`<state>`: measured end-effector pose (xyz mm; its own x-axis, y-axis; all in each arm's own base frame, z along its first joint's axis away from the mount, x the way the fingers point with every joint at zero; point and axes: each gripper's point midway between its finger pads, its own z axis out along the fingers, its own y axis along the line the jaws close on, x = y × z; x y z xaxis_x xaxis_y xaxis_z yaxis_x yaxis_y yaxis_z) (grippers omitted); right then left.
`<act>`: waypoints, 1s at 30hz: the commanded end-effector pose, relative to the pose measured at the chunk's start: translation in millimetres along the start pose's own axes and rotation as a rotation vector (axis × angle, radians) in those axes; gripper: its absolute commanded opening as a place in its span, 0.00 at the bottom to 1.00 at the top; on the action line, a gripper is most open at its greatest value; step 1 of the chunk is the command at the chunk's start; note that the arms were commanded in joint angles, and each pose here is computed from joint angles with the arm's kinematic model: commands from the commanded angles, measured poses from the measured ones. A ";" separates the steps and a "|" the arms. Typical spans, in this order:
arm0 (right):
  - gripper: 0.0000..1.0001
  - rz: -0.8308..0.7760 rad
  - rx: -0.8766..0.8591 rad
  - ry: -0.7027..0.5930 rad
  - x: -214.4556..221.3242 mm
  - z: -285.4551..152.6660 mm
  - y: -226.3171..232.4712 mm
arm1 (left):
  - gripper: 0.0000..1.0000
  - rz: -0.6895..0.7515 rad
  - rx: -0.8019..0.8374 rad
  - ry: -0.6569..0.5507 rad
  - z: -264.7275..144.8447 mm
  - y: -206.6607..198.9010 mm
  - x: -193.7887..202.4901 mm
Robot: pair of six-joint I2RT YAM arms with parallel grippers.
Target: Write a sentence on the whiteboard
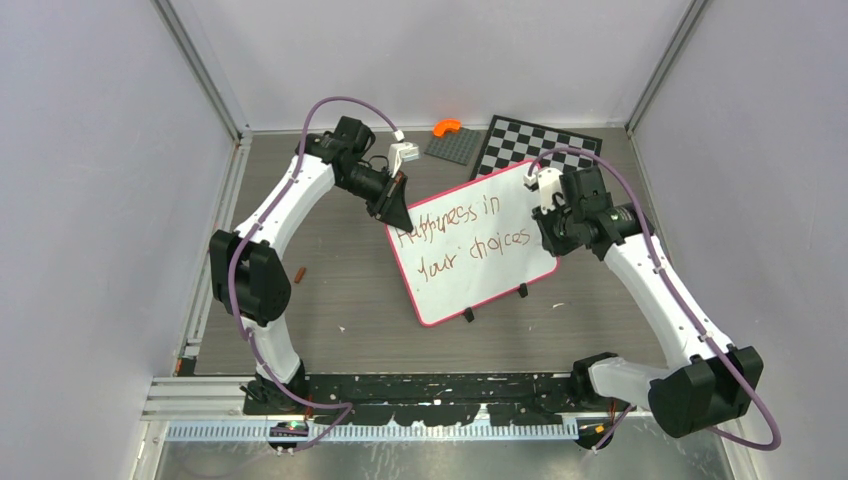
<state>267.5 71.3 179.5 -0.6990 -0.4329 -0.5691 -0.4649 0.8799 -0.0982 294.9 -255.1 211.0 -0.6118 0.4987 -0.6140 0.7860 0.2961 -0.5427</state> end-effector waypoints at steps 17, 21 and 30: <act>0.00 0.016 0.032 -0.101 -31.8 3.8 -8.8 | 0.00 0.056 -0.125 0.128 12.4 26.1 27.4; 0.00 0.010 -0.039 -0.140 -41.7 -20.1 4.0 | 0.12 0.056 -0.134 0.105 9.2 22.6 21.8; 0.00 -0.006 -0.202 -0.249 -75.7 -70.4 31.1 | 0.60 0.104 -0.156 0.002 -14.3 -3.2 -7.9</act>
<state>275.9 101.4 240.8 -0.6005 -0.3945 -0.6955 -0.5375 0.8431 -0.0141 299.2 -250.9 192.9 -0.5896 0.5513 -0.5903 0.8069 0.3694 -0.4609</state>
